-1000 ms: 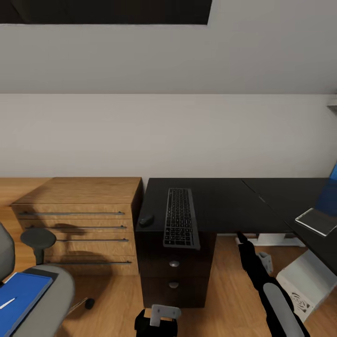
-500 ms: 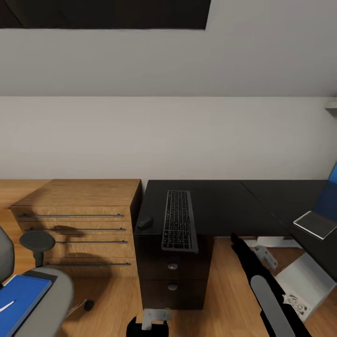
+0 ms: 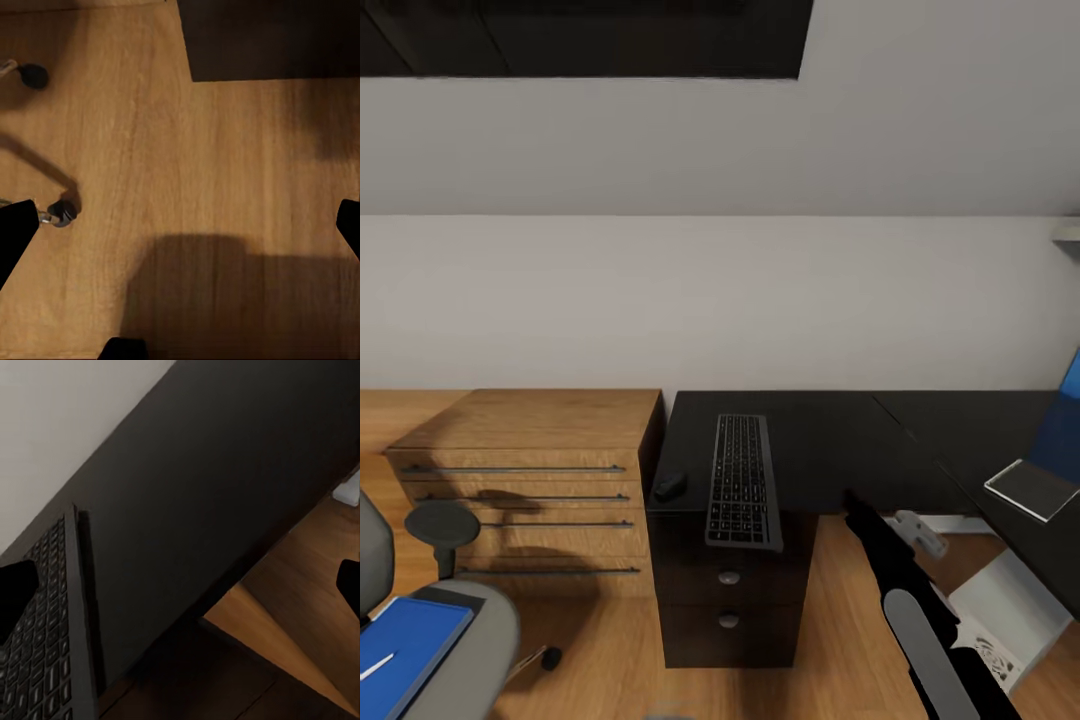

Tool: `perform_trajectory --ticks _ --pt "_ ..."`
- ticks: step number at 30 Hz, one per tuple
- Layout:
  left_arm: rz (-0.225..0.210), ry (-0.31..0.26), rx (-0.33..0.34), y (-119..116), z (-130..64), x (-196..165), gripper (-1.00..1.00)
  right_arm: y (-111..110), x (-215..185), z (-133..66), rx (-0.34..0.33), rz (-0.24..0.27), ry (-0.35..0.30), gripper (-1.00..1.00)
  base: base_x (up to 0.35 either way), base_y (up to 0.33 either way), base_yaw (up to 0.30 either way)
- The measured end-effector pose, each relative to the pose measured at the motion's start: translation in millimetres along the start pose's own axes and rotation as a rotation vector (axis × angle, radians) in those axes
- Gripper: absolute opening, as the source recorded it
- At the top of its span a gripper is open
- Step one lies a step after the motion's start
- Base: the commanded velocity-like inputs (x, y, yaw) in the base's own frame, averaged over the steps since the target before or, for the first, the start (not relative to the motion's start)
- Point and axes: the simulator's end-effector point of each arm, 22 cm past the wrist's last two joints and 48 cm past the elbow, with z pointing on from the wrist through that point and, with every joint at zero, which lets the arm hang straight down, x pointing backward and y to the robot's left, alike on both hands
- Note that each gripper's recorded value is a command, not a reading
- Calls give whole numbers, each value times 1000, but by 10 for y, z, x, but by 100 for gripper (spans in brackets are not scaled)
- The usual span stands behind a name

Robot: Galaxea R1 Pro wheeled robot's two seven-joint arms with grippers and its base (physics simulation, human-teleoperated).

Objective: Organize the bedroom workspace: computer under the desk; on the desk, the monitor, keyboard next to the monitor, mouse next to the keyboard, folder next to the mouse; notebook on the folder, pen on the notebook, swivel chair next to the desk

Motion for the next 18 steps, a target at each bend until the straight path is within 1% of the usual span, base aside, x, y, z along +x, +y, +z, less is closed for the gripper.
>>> perform_trajectory --ticks 1,3,4,6,7,10,13,15,18 --pt "1 18 -8 37 13 69 100 3 -66 -5 -3 -15 -7 100 0 0 0" --pt "2 35 -17 81 12 124 100 1 -138 -6 -5 -38 -8 100 0 0 0" --pt "0 48 -28 135 27 186 100 -17 -162 -4 -6 -70 5 100 0 0 0" --pt "-10 51 -41 201 30 212 100 -15 -145 -10 -7 -109 36 100 0 0 0" --pt "-39 25 -56 273 54 208 100 -39 -41 -21 -6 -167 99 100 0 0 0" --pt "-72 -15 -75 371 58 195 100 -68 29 -46 4 -223 166 100 0 0 0" --pt "-76 -25 -89 456 49 229 100 -109 -45 -47 21 -231 179 100 0 0 0" --pt "-75 -29 -101 532 45 250 100 -175 -160 -35 42 -224 173 100 0 0 0" --pt "-74 -33 -108 583 16 239 100 -203 -261 -34 58 -214 167 100 0 0 0"
